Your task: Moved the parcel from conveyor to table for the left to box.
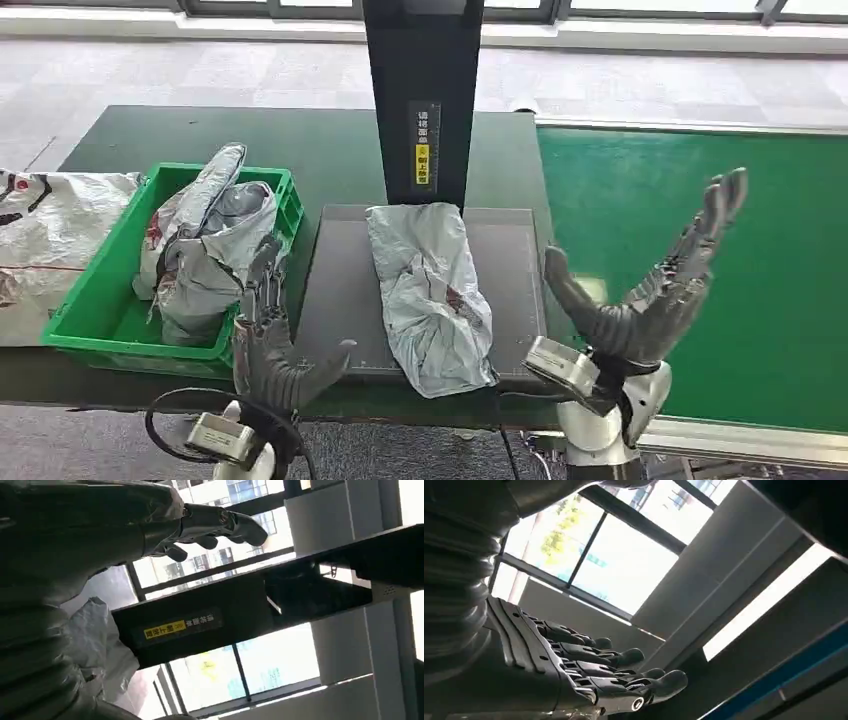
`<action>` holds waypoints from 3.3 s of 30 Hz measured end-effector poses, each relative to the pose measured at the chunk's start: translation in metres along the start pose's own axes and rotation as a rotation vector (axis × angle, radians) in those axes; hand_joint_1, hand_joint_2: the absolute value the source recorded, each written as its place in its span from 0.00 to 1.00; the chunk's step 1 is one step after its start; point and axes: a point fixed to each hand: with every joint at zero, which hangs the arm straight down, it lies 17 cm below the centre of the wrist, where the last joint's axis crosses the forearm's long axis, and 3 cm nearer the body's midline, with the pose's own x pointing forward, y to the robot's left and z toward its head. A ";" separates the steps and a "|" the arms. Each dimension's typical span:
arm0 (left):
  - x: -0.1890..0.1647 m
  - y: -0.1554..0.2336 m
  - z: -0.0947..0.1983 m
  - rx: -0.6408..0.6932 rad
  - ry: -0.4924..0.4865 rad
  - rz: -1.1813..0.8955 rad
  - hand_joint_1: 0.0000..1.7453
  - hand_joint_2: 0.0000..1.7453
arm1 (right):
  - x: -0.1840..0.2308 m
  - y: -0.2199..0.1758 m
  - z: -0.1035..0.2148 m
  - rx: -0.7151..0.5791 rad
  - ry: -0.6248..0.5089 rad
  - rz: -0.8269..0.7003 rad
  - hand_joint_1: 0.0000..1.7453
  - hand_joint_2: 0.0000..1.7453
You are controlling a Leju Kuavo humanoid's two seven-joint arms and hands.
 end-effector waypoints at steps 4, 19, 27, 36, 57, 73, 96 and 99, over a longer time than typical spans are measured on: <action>-0.027 -0.035 0.008 -0.108 0.047 -0.045 0.00 1.00 | 0.028 -0.029 -0.023 -0.100 -0.060 -0.048 0.00 1.00; -0.081 -0.088 0.001 -0.250 0.163 -0.137 0.00 1.00 | 0.058 -0.057 -0.037 -0.179 -0.118 -0.101 0.00 1.00; -0.145 -0.128 -0.017 -0.351 0.307 -0.386 0.00 1.00 | 0.074 -0.052 -0.041 -0.181 -0.143 -0.155 0.00 1.00; -0.159 -0.150 -0.006 -0.444 0.336 -0.407 0.00 1.00 | 0.077 -0.051 -0.042 -0.180 -0.148 -0.164 0.00 1.00; -0.228 -0.166 0.073 -0.773 0.617 -0.670 1.00 1.00 | 0.077 -0.049 -0.042 -0.185 -0.135 -0.194 0.00 1.00; -0.235 -0.171 0.082 -0.920 0.596 -0.792 1.00 1.00 | 0.077 -0.049 -0.042 -0.186 -0.134 -0.196 0.00 1.00; -0.026 -0.061 -0.110 -0.057 -0.142 -0.837 1.00 1.00 | 0.079 -0.047 -0.041 -0.169 -0.153 -0.164 0.00 1.00; -0.006 -0.029 -0.118 0.041 -0.162 -0.831 1.00 1.00 | 0.079 -0.047 -0.040 -0.168 -0.156 -0.161 0.00 1.00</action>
